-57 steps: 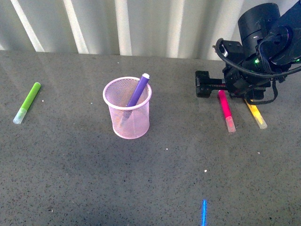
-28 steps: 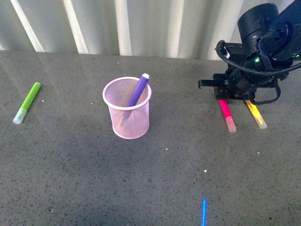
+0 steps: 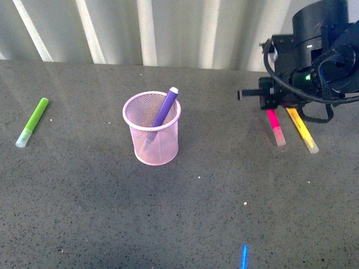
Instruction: Insert purple and pink pens into pink cup
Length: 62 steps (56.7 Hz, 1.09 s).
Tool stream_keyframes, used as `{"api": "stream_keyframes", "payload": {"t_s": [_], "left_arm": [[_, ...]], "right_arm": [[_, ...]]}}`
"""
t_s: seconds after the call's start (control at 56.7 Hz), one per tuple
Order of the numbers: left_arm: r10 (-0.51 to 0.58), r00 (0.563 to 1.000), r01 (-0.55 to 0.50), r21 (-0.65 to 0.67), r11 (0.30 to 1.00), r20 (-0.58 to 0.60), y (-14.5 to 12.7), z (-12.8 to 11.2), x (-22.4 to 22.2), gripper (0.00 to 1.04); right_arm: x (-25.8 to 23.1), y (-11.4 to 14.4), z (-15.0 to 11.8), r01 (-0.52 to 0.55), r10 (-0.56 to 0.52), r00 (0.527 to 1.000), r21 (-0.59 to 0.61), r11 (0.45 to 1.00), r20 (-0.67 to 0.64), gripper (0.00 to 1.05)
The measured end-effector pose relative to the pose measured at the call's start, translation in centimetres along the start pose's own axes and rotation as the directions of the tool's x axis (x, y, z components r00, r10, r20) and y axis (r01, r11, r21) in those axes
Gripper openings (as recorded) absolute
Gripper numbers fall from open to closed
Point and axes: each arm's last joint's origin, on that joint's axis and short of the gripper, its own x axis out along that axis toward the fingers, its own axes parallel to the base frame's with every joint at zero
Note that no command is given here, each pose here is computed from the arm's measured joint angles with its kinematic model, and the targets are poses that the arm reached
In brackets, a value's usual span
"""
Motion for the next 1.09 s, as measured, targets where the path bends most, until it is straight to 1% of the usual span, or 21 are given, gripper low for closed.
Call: {"api": "stream_keyframes", "payload": {"t_s": [0.088,0.124,0.141,0.194,0.3,0.388,0.477,0.582,0.671,0.724,0.83,0.953,1.094], "left_arm": [[0.000,1.000,0.000,0.000,1.000,0.000,0.0,0.0,0.0,0.98],[0.000,1.000,0.000,0.000,1.000,0.000,0.0,0.0,0.0,0.98],[0.000,1.000,0.000,0.000,1.000,0.000,0.0,0.0,0.0,0.98],[0.000,1.000,0.000,0.000,1.000,0.000,0.0,0.0,0.0,0.98],[0.000,1.000,0.000,0.000,1.000,0.000,0.0,0.0,0.0,0.98],[0.000,1.000,0.000,0.000,1.000,0.000,0.0,0.0,0.0,0.98],[0.000,1.000,0.000,0.000,1.000,0.000,0.0,0.0,0.0,0.98],[0.000,1.000,0.000,0.000,1.000,0.000,0.0,0.0,0.0,0.98],[0.000,1.000,0.000,0.000,1.000,0.000,0.0,0.0,0.0,0.98],[0.000,1.000,0.000,0.000,1.000,0.000,0.0,0.0,0.0,0.98],[0.000,1.000,0.000,0.000,1.000,0.000,0.0,0.0,0.0,0.98],[0.000,1.000,0.000,0.000,1.000,0.000,0.0,0.0,0.0,0.98],[0.000,1.000,0.000,0.000,1.000,0.000,0.0,0.0,0.0,0.98]], "right_arm": [[-1.7,0.7,2.0,-0.028,0.034,0.986,-0.038,0.999,0.165,0.12],[-3.0,1.4,3.5,-0.057,0.069,0.962,-0.056,0.997,0.263,0.12],[-3.3,1.6,3.8,-0.064,0.079,0.955,-0.059,0.996,0.286,0.12],[-5.0,2.7,5.7,-0.104,0.128,0.912,-0.081,0.991,0.390,0.12],[-7.9,5.3,8.0,-0.195,0.233,0.824,-0.129,0.972,0.516,0.12],[-9.3,7.3,8.7,-0.262,0.307,0.767,-0.163,0.951,0.563,0.12],[-10.3,9.6,8.4,-0.348,0.396,0.716,-0.198,0.916,0.575,0.12],[-10.8,11.9,7.6,-0.424,0.468,0.690,-0.214,0.880,0.553,0.12],[-11.3,13.9,7.0,-0.479,0.529,0.652,-0.246,0.843,0.542,0.12],[-11.2,14.6,6.6,-0.493,0.547,0.650,-0.255,0.832,0.527,0.12],[-10.1,15.6,5.4,-0.515,0.566,0.679,-0.247,0.821,0.467,0.12],[-9.0,16.1,4.3,-0.522,0.569,0.707,-0.232,0.820,0.420,0.12],[-8.2,16.3,3.8,-0.535,0.576,0.714,-0.221,0.816,0.399,0.12]]}}
